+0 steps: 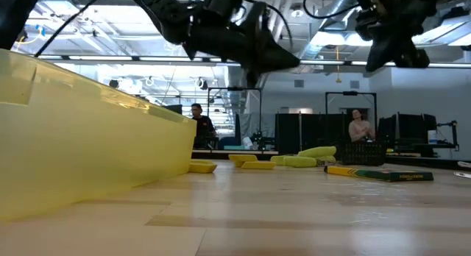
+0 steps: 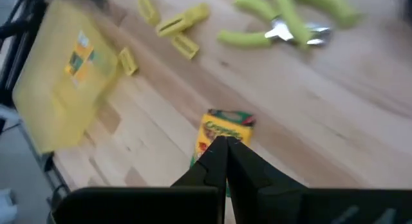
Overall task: Pick & Place School Supplies
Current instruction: Put the yellow crayon box into the yellow bin
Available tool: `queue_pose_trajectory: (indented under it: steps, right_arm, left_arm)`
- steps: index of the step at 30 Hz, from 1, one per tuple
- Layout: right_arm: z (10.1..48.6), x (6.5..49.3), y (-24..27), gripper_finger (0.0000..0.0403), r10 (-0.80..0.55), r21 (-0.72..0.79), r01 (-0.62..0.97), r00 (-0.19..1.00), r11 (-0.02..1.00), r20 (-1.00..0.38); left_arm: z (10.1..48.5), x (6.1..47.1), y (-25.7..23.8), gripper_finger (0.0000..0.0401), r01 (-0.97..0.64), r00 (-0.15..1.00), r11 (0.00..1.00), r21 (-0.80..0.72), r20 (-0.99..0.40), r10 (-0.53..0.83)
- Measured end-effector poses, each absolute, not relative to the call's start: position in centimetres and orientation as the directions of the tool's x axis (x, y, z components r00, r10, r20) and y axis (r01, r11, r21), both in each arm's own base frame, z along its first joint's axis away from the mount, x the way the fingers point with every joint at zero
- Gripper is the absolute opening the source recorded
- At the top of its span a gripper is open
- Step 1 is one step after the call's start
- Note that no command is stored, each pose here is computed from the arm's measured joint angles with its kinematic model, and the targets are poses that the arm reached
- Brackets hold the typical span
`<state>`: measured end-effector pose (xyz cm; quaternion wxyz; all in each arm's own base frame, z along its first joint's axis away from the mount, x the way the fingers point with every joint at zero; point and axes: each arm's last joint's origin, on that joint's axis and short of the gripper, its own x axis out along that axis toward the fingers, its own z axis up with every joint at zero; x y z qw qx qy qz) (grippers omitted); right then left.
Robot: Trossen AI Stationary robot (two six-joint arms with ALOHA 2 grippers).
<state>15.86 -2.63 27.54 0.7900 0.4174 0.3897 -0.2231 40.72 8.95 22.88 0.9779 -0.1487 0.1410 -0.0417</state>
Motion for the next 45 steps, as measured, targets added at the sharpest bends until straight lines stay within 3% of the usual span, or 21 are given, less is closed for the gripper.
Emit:
queue_pose_trajectory:
  steps: [7, 13, 18, 35, 45]
  right_arm:
    - [22.4, 17.4, -1.6, 0.0, 0.062, 0.588, 0.637, 0.651, 0.499, -0.757]
    - [18.8, 17.2, -0.8, 0.0, 0.163, 0.574, 0.663, 0.576, 0.481, -0.801]
    - [16.8, 18.0, -0.2, 0.0, 0.213, 0.61, 0.638, 0.589, 0.47, -0.78]
    - [11.9, 21.3, 0.6, 0.0, 0.306, 0.594, 0.635, 0.512, 0.494, -0.803]
    - [13.5, 21.2, -0.9, 0.0, 0.263, 0.646, 0.597, 0.604, 0.475, -0.752]
  left_arm:
    - [25.8, 38.0, 11.9, 0.0001, -0.043, 0.955, 0.966, -0.257, -0.293, -0.035]
    - [25.4, 37.3, 12.5, 0.0001, -0.066, 0.933, 0.97, -0.234, -0.36, -0.023]
    - [24.9, 37.4, 12.5, 0.0001, -0.069, 0.925, 0.968, -0.239, -0.38, -0.028]
    - [24.6, 37.3, 12.5, 0.0001, -0.079, 0.909, 0.965, -0.25, -0.415, -0.033]
    - [23.2, 36.8, 12.3, 0.0001, -0.092, 0.892, 0.96, -0.264, -0.45, -0.038]
